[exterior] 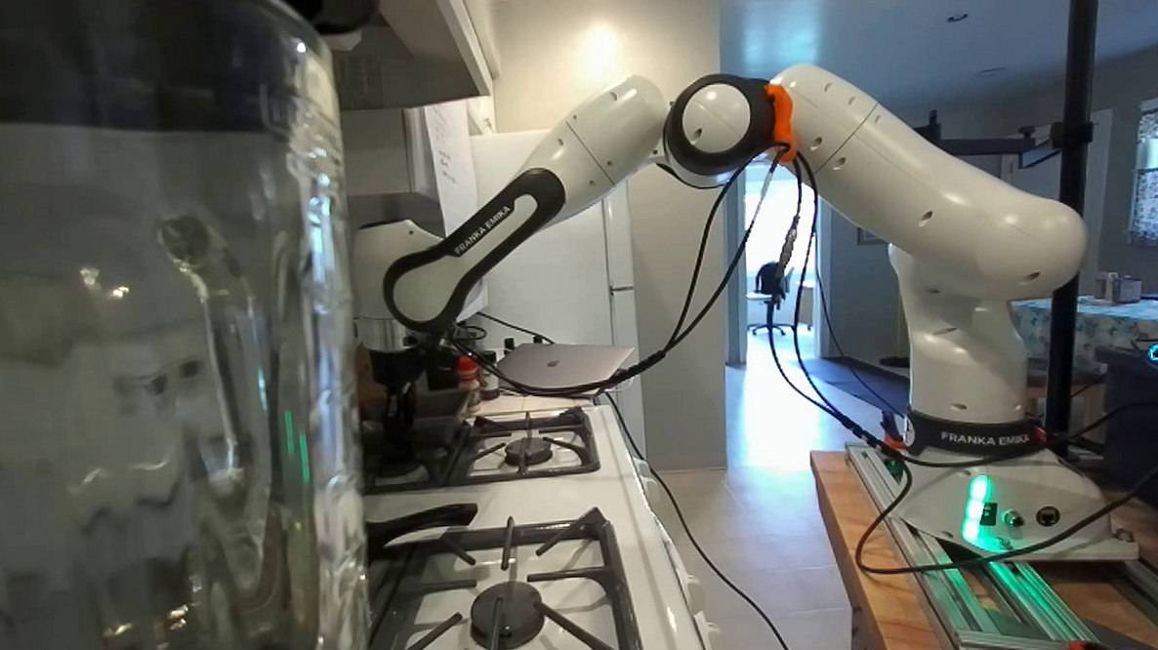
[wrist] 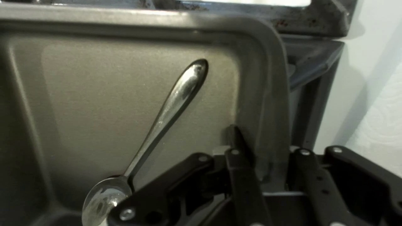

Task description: Move the tray to the right

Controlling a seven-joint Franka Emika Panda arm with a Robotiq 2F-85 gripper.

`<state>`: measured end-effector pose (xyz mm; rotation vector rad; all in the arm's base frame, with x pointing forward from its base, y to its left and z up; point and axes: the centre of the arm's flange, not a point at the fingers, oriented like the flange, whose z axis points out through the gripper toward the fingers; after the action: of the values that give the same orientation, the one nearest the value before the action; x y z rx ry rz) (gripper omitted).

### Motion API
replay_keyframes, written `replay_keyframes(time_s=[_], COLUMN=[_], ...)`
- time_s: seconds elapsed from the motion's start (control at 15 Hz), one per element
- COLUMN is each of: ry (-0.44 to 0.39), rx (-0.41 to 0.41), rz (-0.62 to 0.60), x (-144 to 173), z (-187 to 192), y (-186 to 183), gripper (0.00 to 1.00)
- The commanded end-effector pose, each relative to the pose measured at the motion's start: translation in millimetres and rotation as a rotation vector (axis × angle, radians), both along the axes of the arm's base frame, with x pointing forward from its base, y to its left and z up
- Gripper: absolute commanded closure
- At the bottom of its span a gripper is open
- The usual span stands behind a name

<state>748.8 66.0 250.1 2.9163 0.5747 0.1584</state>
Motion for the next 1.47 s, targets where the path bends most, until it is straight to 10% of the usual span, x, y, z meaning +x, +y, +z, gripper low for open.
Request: replay_keyframes(time_s=[0.0,1.4], ry=[0.012,-0.111], rx=[0.012,-0.108], rz=[0.022,-0.085], x=[6,-43], z=[0,58], y=[3,24], gripper=[1.0,0.99])
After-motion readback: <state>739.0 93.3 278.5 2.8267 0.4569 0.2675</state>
